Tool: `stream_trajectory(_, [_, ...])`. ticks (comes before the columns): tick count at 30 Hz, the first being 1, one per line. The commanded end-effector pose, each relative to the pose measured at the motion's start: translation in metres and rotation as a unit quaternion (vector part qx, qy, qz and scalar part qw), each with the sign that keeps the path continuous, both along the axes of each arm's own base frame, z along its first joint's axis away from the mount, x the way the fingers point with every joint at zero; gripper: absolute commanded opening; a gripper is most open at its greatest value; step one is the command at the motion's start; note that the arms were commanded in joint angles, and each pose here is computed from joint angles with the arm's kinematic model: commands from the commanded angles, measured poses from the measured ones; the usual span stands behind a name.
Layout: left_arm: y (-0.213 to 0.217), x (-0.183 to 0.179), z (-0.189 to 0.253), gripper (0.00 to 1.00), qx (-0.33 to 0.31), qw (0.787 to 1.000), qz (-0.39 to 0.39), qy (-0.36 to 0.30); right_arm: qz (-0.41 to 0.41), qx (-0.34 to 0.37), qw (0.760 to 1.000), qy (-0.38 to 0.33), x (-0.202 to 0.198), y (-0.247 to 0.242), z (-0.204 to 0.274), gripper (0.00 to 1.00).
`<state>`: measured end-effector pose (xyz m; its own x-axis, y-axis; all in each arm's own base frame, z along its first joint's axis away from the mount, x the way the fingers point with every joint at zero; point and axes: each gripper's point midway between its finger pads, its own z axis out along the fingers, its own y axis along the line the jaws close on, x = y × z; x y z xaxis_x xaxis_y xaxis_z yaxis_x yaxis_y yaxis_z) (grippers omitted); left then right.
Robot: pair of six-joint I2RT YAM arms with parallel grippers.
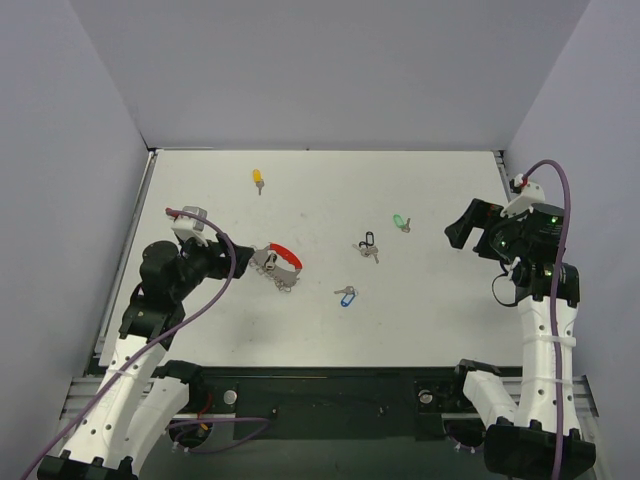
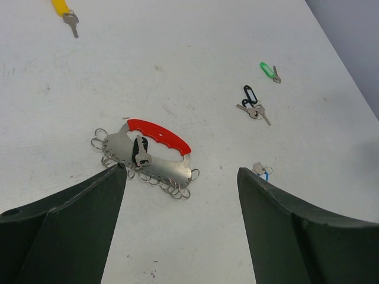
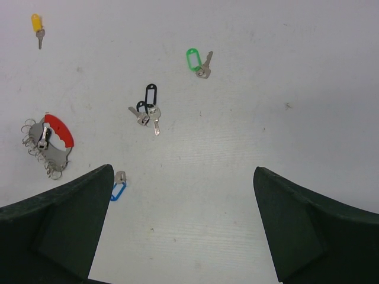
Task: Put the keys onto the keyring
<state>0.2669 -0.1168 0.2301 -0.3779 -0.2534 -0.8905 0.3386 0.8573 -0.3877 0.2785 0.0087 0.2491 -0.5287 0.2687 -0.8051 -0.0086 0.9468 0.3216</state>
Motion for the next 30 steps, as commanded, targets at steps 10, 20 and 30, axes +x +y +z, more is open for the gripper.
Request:
stream_trajectory(10, [0.0015,0.0035,0.0152,0.86,-0.001,0.999,0.002,-0.035,-0.001,0.008,1.0,-0.021,0.003,-0.0002,0.0067,0.98])
stream_trajectory(20, [0.0008,0.0041,0.0143,0.86,-0.002,0.999,0.001,-0.034,0.0,0.009,1.0,-0.018,0.0033,0.0,0.0054,0.99])
stream_trajectory(30, [0.0012,0.004,0.0147,0.86,-0.002,0.999,0.001,-0.034,-0.002,0.008,1.0,-0.019,0.0038,-0.0009,0.0058,0.99])
